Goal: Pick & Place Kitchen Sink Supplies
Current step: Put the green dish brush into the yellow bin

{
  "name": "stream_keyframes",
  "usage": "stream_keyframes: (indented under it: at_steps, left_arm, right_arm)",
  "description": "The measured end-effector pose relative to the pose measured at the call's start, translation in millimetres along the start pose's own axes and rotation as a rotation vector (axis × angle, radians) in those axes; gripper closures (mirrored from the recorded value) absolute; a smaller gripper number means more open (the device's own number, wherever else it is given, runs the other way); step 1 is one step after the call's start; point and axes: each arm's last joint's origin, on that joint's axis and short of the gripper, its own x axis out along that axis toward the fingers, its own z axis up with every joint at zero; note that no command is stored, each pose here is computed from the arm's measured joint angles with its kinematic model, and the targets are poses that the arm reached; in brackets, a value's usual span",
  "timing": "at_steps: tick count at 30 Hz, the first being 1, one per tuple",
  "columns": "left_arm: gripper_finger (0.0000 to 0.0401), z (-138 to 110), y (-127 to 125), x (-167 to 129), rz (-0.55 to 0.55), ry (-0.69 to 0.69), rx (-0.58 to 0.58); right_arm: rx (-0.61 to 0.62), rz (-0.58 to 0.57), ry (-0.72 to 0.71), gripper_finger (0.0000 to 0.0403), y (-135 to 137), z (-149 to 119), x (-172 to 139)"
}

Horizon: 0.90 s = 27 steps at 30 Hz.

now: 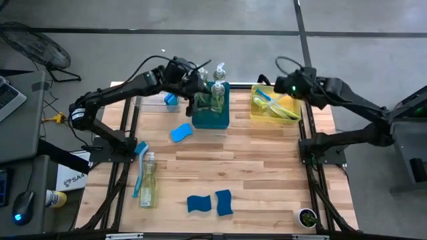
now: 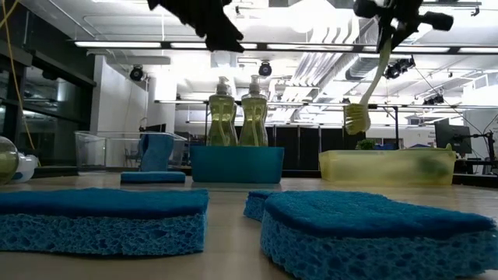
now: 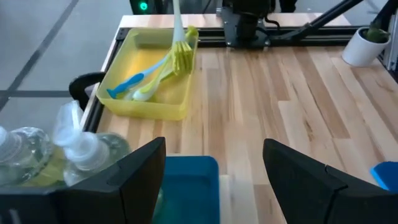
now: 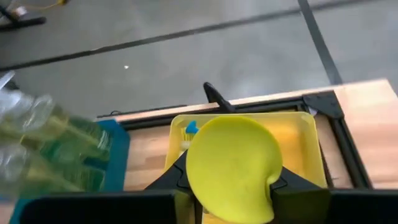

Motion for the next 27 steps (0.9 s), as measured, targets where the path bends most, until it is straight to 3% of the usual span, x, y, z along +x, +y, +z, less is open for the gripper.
stream_keyframes:
  at_steps: [6,14,27]
  left_arm:
    - [0.0135,-15,32,4,-0.014,0.012,-0.012]
    - [0.0135,-29,67,1,-0.026,-0.025,-0.069]
    - [0.0135,-34,78,-2,-0.019,-0.032,-0.084]
  right_arm:
    - [0.135,-0.020,0.103,0.0342,3,19,34]
    - [0.276,-0.145,0.267,0.0342,2,29,87]
    - [0.442,-0.303,0.398,0.0342,-8,34,139]
